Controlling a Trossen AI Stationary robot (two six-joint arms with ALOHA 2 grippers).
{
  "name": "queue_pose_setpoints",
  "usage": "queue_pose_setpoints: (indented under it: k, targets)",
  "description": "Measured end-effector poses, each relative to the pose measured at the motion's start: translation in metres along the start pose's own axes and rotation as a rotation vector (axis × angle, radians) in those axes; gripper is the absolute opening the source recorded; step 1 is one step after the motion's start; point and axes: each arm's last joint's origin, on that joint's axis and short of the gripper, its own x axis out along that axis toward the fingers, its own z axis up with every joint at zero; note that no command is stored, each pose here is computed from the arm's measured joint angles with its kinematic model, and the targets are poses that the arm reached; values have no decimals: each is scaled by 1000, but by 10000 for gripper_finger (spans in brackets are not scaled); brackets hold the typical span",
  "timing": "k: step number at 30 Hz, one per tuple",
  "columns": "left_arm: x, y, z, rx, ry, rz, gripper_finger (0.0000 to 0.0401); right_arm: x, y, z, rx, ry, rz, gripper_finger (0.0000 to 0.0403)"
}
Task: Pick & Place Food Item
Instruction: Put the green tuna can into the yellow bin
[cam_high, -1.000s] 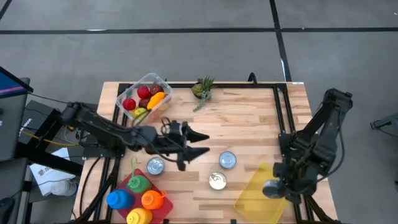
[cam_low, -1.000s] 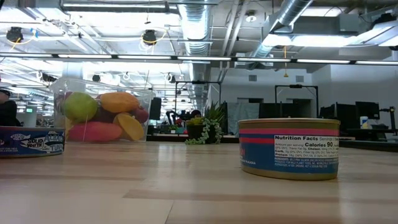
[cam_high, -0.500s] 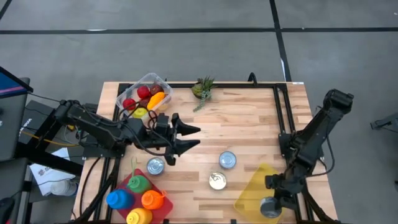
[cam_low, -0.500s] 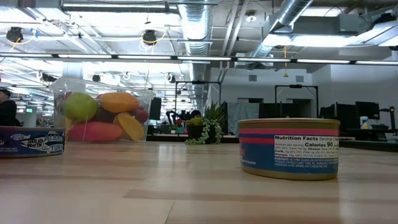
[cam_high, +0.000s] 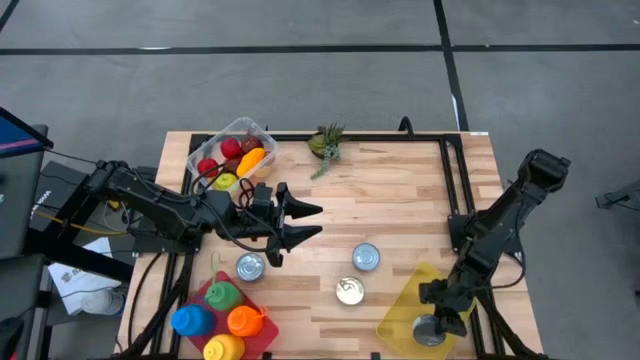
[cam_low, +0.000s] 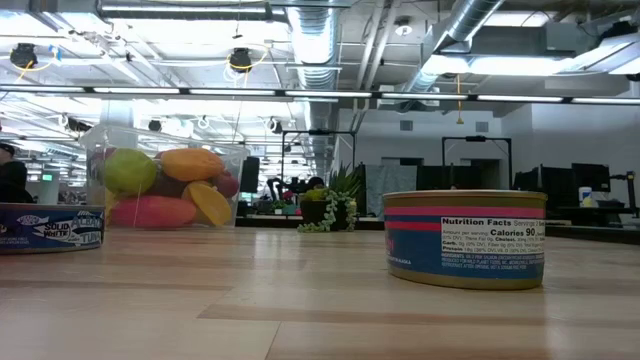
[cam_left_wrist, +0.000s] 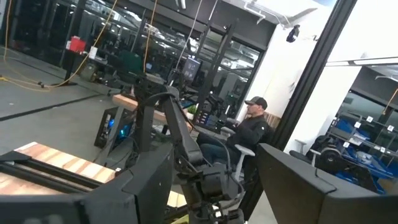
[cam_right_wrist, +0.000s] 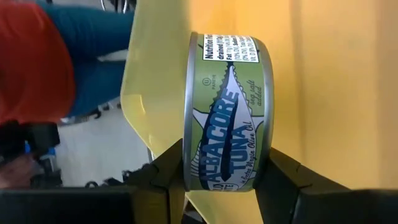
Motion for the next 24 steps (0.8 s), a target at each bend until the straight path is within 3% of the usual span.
queue_pose_setpoints:
  k: [10,19,21,24]
  targets:
    - [0,0,0,1,3,1,220,27,-3,3,-34,70,21,137]
    - [0,0,0,0,0,0,218,32,-6,5,-28,78,10,137]
    - [0,0,0,0,0,0,218,32,-7,5,-19,79,-3,166]
    - [0,0,0,0,0,0,218,32,-17,4,51,89,-80,259]
